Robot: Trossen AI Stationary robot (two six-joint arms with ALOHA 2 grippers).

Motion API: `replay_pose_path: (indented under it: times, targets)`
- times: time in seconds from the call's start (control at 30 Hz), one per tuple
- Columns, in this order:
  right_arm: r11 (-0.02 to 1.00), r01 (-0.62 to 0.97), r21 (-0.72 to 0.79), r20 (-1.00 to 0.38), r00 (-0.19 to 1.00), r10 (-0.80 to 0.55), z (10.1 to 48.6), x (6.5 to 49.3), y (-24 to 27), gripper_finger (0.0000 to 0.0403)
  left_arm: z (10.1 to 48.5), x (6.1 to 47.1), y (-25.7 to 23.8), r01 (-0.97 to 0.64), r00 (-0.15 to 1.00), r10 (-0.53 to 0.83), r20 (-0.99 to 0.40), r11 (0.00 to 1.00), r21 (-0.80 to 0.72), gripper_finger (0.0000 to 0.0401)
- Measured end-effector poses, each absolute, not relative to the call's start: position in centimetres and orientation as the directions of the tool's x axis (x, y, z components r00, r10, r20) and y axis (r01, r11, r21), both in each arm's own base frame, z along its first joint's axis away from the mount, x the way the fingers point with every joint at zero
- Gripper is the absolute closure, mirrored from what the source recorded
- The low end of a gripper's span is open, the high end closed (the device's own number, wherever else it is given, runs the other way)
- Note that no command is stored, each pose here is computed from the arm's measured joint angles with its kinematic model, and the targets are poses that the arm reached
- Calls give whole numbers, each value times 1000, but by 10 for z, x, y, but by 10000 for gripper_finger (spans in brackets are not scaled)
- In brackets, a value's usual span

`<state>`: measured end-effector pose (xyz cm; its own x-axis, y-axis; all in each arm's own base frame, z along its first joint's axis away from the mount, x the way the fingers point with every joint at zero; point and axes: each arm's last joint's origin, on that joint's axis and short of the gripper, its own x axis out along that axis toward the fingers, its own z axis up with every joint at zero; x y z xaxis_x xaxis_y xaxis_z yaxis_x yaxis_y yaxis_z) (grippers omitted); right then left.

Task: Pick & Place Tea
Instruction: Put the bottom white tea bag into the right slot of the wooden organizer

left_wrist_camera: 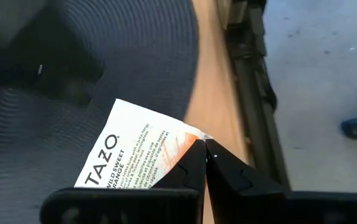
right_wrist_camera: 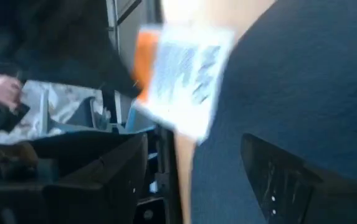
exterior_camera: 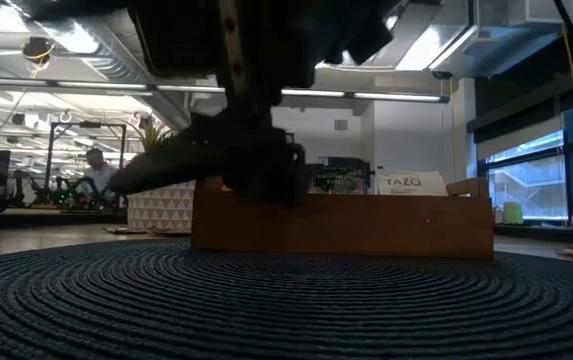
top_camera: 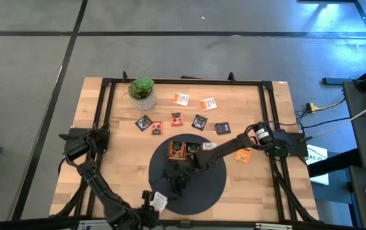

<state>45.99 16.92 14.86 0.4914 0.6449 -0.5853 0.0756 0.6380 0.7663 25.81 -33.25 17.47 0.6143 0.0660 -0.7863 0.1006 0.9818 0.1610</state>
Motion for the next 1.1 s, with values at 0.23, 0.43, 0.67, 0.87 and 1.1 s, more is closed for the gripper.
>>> replay_pose_path:
  times: [0.23,0.43,0.67,0.87,1.1]
  targets:
    - [613,110,782,-579,490,651,148,464,156,144,182,268,-327,95,645,117,-756,968,230,399]
    - [607,92,789,-570,478,669,149,464,156,181,184,270,-326,86,655,131,-744,966,246,399]
    - [614,71,786,-566,480,670,149,464,156,296,185,270,-325,67,672,155,-724,961,268,399]
    - [624,43,781,-563,482,671,149,465,155,394,185,270,-326,88,669,143,-729,959,269,399]
    - [618,46,785,-557,491,670,149,468,147,397,184,267,-329,117,643,98,-759,968,224,399]
